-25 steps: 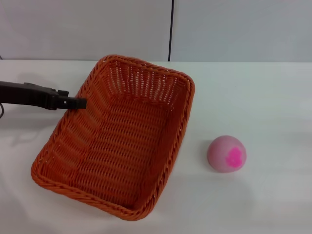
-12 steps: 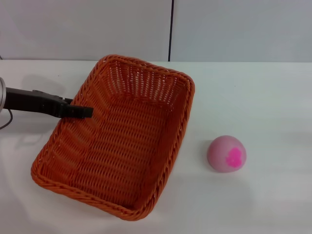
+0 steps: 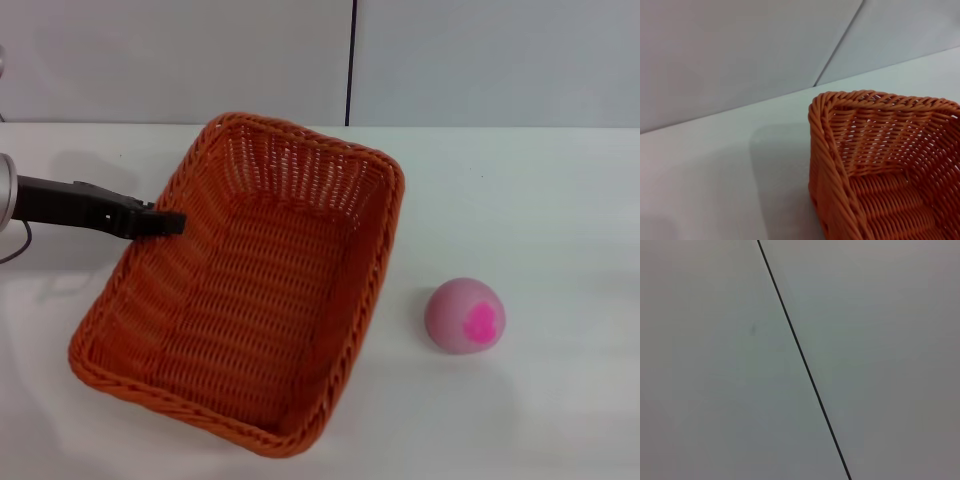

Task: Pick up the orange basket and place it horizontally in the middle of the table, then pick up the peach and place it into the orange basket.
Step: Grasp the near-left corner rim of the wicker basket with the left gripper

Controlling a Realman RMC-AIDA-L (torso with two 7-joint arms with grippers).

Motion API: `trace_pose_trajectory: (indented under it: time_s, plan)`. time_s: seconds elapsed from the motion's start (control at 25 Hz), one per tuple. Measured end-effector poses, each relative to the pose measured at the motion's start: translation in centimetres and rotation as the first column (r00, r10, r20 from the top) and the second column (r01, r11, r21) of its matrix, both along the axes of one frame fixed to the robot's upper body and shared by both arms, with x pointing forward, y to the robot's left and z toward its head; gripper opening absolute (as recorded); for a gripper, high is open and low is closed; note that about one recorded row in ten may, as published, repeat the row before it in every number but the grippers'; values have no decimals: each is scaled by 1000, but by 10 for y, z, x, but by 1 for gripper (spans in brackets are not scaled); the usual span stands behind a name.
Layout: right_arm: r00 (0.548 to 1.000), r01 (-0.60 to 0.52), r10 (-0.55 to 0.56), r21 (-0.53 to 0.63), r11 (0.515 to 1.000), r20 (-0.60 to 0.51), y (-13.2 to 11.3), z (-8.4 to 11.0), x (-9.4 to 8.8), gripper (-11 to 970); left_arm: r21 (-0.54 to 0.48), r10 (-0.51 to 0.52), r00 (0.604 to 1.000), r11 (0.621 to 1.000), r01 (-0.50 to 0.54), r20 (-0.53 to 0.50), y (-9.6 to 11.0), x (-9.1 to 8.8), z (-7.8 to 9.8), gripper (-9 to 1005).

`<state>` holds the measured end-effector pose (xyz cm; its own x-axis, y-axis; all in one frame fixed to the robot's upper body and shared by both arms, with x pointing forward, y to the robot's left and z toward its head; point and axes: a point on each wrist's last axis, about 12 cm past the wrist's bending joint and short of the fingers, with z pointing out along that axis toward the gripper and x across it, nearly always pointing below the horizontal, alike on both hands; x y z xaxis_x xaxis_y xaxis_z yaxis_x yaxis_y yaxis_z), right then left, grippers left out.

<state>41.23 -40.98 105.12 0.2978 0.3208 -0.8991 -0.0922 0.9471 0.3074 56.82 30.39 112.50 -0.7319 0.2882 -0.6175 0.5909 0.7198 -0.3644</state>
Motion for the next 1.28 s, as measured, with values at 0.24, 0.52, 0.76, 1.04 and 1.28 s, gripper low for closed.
trace_pose_trajectory:
  time_s: [0.24, 0.52, 0.76, 1.04, 1.28]
  plan:
    - [1000, 10, -10, -4, 1000, 7, -2, 1, -2, 600, 1, -25, 1000, 1000, 25, -11, -4, -1, 0, 242]
    - [1000, 9, -9, -1, 1000, 10, -2, 1, -2, 600, -9, -54, 998, 999, 53, -19, -9, 0, 4, 208]
    - [1000, 10, -10, 0, 1000, 10, -2, 1, -2, 601, -36, -53, 999, 998, 53, -1, -9, 1, 8, 205]
    - [1000, 11, -11, 1, 1000, 9, -2, 1, -2, 601, -116, -71, 995, 990, 78, 65, -7, 1, 23, 184]
    - [1000, 13, -13, 2, 1000, 6, -2, 1, -2, 601, -190, -76, 990, 977, 98, 122, -4, 4, 39, 173]
